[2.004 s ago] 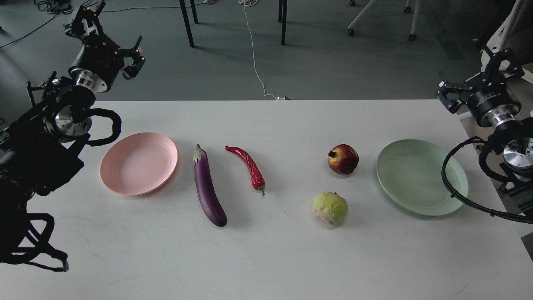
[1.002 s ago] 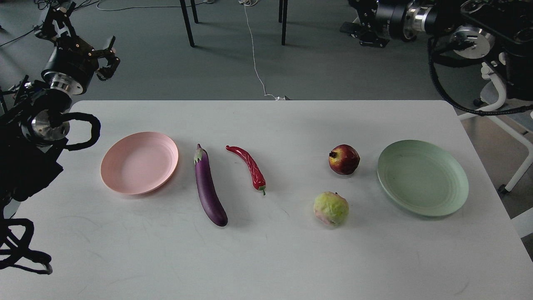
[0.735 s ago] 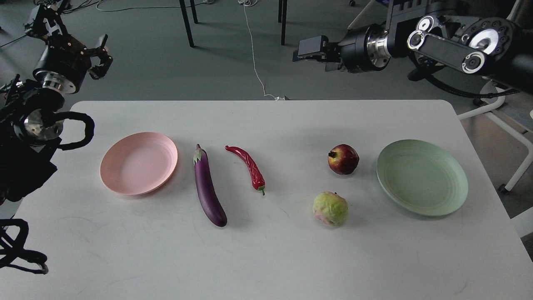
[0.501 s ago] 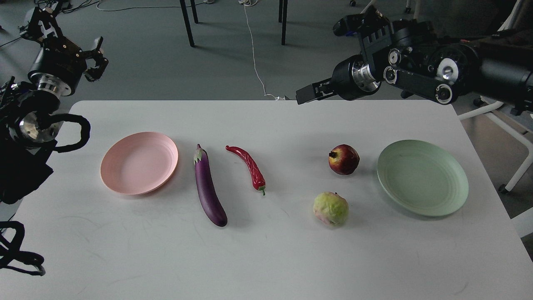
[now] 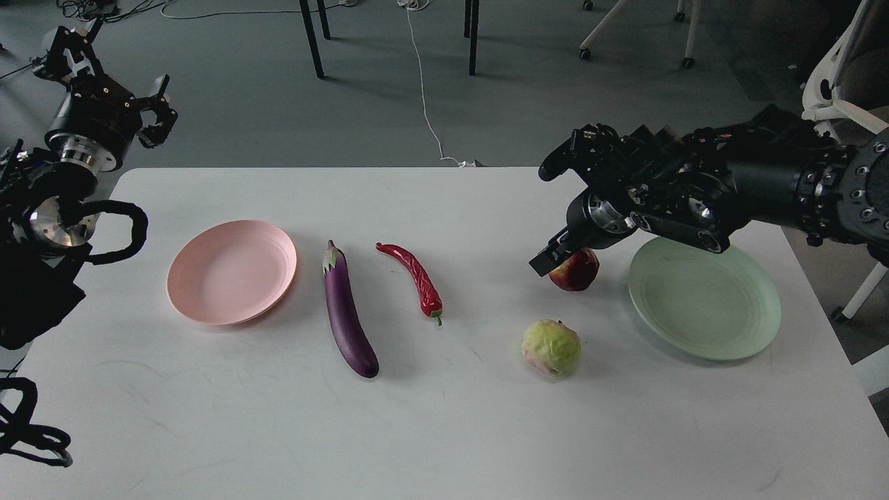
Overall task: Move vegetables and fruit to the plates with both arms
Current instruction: 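Grasp the red apple with the right hand, then carry the apple onto the light green plate and release it, then grasp the pale green fruit with the right hand, then place the pale green fruit on the green plate beside the apple, then lift the right hand away from the plate and move the left gripper toward the eggplant, then lower the left gripper and grasp the purple eggplant, then lift the eggplant and lay it on the pink plate, open the gripper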
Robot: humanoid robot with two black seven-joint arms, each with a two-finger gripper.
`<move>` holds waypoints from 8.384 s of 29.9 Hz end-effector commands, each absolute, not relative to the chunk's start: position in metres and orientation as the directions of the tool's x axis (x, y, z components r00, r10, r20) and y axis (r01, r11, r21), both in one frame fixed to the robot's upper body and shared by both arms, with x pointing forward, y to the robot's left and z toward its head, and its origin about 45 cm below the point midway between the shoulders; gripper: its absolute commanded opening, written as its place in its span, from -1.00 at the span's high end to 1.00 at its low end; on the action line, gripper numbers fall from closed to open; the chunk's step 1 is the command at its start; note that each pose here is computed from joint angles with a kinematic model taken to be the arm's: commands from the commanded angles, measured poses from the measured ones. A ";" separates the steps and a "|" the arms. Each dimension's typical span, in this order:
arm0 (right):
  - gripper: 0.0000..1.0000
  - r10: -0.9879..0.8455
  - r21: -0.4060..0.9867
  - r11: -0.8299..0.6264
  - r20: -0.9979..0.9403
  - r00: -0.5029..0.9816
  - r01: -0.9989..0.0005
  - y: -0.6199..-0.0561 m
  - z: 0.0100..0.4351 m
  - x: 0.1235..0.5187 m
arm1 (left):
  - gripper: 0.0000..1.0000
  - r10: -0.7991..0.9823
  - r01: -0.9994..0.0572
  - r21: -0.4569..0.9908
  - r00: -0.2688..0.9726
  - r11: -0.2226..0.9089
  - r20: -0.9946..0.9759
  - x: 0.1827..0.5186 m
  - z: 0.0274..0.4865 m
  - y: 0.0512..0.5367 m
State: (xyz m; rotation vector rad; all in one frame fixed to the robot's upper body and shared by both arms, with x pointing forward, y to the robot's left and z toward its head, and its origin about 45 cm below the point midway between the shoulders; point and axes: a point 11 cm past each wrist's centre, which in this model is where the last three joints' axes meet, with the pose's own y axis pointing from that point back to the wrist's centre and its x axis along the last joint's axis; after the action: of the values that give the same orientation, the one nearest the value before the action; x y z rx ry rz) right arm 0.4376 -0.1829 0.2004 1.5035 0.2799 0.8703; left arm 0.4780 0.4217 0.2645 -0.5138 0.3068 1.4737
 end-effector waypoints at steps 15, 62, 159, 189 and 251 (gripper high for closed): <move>-0.05 0.643 0.935 -0.136 0.336 0.689 -0.329 -0.200 0.173 0.434 | -0.97 0.864 -0.993 -0.115 0.068 0.012 -0.499 0.472 0.252 0.425; -0.93 0.509 0.892 -0.264 0.453 0.732 -0.368 -0.260 0.244 0.405 | -0.97 0.869 -0.993 -0.114 0.060 0.004 -0.492 0.471 0.254 0.431; -0.97 -0.910 0.020 -0.394 0.137 0.392 -0.919 -0.332 0.336 0.501 | -0.96 0.547 -0.612 0.132 0.768 0.780 0.332 0.441 0.343 0.231; -0.98 -0.786 -0.055 -0.145 -0.600 0.148 -0.988 -0.414 0.206 0.403 | -0.79 -0.418 -0.467 0.811 0.696 0.352 0.583 0.372 0.192 0.192; -0.98 -0.817 -0.084 -0.131 -0.556 0.156 -0.988 -0.433 0.232 0.408 | 0.62 -0.003 -0.629 0.748 0.765 0.213 0.644 0.406 0.230 0.321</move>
State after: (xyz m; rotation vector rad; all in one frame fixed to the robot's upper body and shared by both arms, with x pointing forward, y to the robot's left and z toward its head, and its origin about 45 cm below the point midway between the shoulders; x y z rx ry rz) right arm 0.4082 -0.4341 0.2322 2.6767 -2.2914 -0.7114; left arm 0.4040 0.2798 0.2342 1.2113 -0.6313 0.4173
